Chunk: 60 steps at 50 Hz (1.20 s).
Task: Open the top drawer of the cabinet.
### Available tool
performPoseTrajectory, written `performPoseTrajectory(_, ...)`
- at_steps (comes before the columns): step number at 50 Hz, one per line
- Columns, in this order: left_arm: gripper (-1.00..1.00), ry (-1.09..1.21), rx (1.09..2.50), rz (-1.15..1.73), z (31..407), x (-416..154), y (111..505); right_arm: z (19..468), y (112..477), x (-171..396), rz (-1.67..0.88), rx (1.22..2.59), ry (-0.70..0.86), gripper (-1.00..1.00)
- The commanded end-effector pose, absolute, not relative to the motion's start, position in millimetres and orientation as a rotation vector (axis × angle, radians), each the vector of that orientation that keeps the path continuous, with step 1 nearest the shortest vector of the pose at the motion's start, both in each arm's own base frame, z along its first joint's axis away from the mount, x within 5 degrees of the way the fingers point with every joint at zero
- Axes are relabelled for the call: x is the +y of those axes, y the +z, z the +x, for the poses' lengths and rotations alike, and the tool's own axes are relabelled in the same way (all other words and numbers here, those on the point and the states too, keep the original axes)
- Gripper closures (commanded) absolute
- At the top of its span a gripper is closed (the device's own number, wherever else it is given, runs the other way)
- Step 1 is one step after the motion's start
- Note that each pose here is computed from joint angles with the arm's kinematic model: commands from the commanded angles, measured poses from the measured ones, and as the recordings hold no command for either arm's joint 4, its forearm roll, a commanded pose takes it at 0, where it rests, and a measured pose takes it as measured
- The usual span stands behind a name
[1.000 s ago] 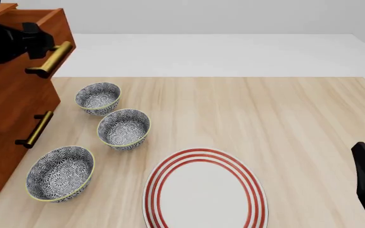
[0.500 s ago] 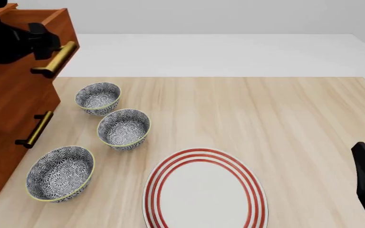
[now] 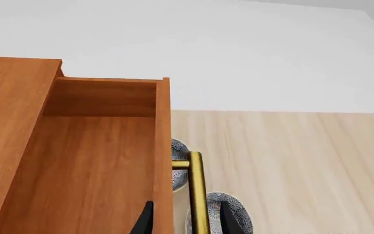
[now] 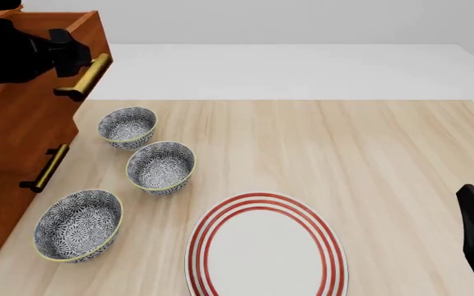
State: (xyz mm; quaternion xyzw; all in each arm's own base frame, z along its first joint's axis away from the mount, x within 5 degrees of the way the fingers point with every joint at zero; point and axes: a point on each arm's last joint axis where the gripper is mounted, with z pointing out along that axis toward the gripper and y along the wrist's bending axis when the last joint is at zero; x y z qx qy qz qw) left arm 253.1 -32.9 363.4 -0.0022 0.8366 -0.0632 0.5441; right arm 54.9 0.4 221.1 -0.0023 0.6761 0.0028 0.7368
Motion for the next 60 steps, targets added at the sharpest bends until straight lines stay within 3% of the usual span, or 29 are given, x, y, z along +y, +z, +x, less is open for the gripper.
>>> performPoseTrajectory(1, -1.00, -0.201, 2.111, 0.036, 258.1, -48.1, 327.9, 54.9, 221.2, 0.4, -0.005, 1.485, 0.006, -1.00)
performPoseTrajectory(60, -1.00, -0.259, 2.110, 0.152, 263.6, -78.1, 336.5, 54.9, 221.1, 0.4, -0.005, 1.485, 0.006, -1.00)
